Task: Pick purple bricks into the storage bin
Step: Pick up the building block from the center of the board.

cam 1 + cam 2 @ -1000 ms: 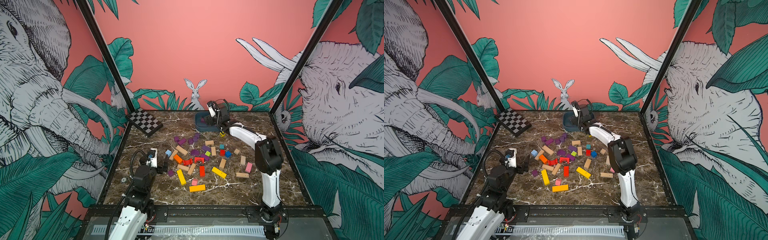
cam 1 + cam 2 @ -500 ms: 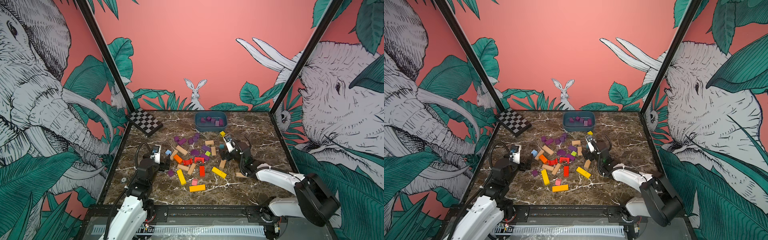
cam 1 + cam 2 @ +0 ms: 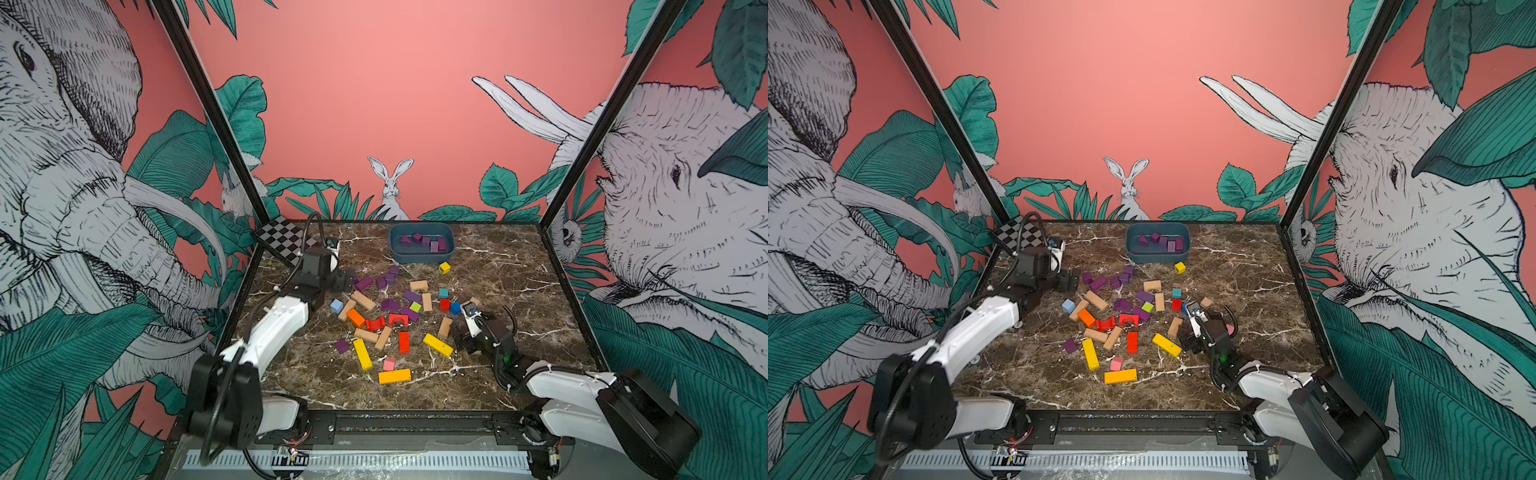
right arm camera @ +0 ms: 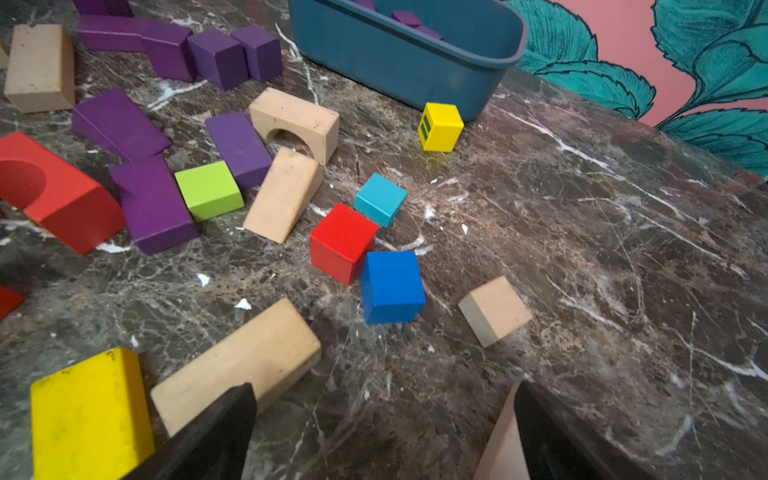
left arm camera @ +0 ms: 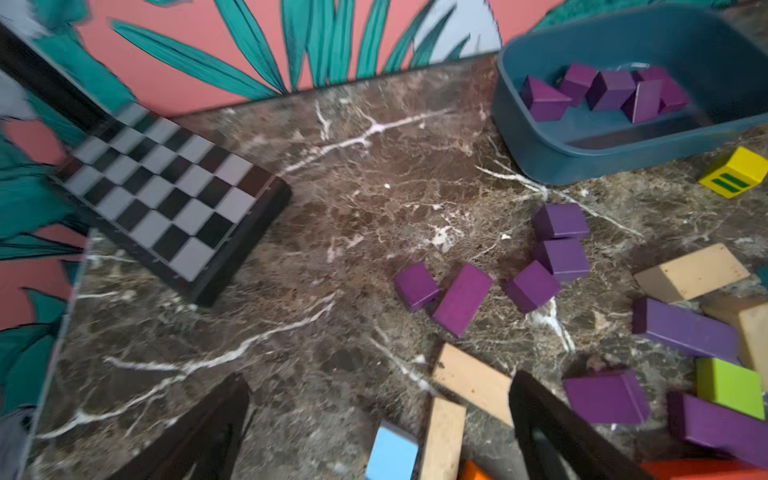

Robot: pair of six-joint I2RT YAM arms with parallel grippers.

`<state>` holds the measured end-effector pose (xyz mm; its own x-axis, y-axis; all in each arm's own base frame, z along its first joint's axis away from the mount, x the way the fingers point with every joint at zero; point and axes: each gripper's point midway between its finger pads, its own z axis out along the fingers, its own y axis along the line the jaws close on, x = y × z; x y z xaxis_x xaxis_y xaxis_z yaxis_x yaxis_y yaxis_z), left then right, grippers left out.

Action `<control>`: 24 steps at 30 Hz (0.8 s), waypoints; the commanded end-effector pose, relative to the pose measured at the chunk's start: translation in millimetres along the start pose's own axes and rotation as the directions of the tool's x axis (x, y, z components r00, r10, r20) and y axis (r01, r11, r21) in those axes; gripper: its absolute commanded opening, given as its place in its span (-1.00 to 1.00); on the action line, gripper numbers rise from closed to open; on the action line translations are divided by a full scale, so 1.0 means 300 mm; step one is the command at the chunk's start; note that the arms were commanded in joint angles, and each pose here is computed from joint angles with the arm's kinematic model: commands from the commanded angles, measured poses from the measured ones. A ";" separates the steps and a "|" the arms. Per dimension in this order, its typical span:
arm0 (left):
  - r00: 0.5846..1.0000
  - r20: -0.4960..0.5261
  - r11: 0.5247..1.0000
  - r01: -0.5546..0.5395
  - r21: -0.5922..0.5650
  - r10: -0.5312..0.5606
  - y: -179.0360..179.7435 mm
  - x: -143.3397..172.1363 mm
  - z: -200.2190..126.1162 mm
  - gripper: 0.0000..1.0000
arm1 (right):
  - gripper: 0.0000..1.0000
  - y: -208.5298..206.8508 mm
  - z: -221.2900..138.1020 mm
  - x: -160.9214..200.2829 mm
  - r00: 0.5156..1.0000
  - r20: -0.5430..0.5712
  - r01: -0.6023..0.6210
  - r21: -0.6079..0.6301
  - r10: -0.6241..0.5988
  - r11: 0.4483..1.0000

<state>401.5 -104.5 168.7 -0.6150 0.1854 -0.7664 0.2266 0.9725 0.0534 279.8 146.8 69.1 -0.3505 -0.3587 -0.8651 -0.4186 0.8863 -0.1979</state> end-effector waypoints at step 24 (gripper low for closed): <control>0.877 -0.414 0.967 0.251 -0.042 -0.245 -0.077 0.158 0.302 0.86 | 0.98 0.000 0.050 -0.081 0.995 0.073 -0.067 -0.060 0.071 0.996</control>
<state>435.6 -128.4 65.9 -0.9047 0.0266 -0.4252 0.0713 0.9934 -0.0896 291.5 153.0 66.6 -0.3641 -0.3001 -0.8817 -0.4419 0.8890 -0.1201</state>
